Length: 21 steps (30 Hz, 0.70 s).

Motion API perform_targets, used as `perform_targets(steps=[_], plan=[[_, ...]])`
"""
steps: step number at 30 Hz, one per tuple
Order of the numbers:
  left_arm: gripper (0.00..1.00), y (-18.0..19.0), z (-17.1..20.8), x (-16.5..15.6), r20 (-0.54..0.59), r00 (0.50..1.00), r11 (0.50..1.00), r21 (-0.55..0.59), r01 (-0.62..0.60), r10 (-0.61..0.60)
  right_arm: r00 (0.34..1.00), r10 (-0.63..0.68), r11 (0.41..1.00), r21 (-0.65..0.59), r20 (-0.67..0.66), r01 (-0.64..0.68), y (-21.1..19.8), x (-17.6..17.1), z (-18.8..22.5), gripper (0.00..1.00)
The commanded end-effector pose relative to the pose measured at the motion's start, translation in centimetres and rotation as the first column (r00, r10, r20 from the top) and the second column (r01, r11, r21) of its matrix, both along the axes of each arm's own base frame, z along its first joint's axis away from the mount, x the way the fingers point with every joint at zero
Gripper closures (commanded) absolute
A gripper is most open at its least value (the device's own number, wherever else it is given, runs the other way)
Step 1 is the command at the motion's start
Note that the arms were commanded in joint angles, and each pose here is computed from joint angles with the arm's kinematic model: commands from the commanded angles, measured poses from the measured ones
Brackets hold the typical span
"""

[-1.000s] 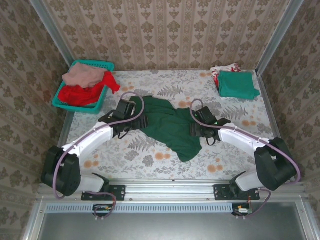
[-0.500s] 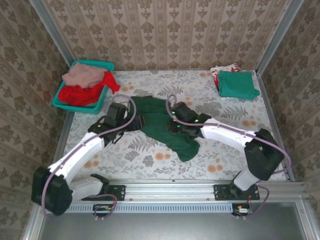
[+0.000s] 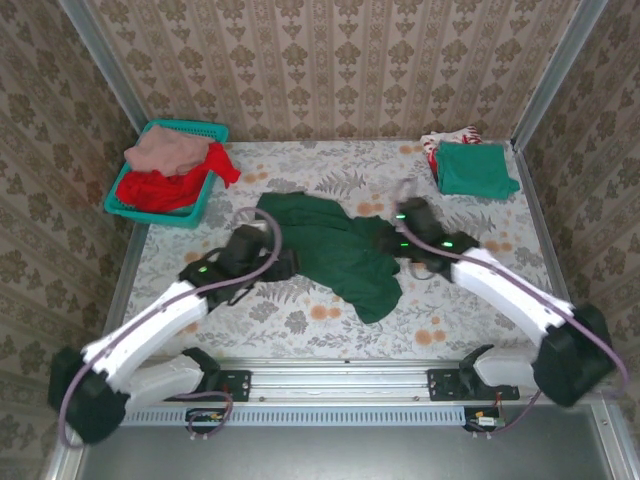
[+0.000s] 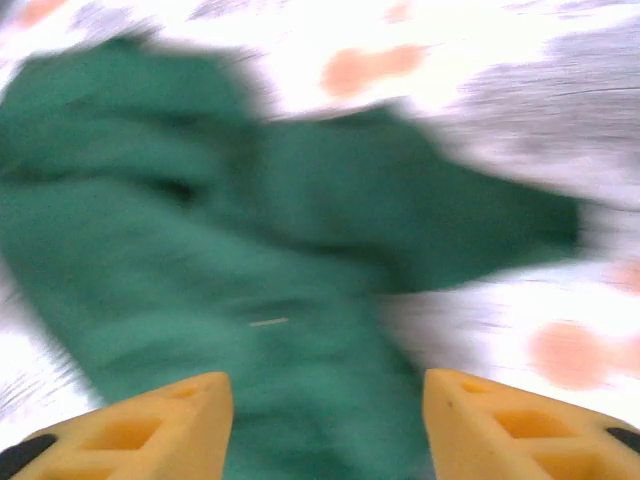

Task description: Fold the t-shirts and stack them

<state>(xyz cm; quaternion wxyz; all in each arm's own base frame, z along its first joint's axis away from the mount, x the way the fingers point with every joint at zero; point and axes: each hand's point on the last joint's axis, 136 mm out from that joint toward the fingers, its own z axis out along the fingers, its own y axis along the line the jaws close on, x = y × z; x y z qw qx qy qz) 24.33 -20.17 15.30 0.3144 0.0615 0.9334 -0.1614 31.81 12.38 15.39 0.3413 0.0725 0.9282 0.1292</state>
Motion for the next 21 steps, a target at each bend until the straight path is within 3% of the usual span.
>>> perform_targets(steps=[1, 7, 13, 16, 18, 21], plan=[[0.00, -7.1, 1.6, 1.5, 0.072, 0.995, 0.995, 0.071, 0.068, -0.073, 0.974, -0.170, 0.984, -0.072, -0.147, 0.161, -6.4, -4.4, -4.1, 0.39], [0.17, -20.1, -1.3, 2.1, 0.003, 0.959, 0.944, 0.178, 0.278, -0.283, 0.934, -0.284, 0.954, 0.038, -0.215, 0.299, -9.9, -6.5, -6.6, 0.34], [0.17, -25.1, -6.0, 1.4, -0.080, 0.934, 0.891, 0.279, 0.357, -0.349, 0.918, -0.326, 0.933, 0.079, -0.225, 0.351, -10.9, -6.7, -7.8, 0.31], [0.31, -25.4, -7.9, 1.8, -0.116, 0.935, 0.874, 0.332, 0.356, -0.337, 0.919, -0.321, 0.927, 0.124, -0.229, 0.355, -10.8, -6.8, -8.2, 0.32], [0.48, -25.3, -8.2, 2.0, -0.120, 0.933, 0.865, 0.352, 0.358, -0.338, 0.928, -0.298, 0.930, 0.152, -0.224, 0.336, -10.3, -6.6, -8.2, 0.31], [0.80, -24.4, -7.6, 2.4, -0.116, 0.936, 0.861, 0.368, 0.352, -0.334, 0.946, -0.246, 0.932, 0.216, -0.212, 0.290, -9.1, -6.3, -8.1, 0.30]])
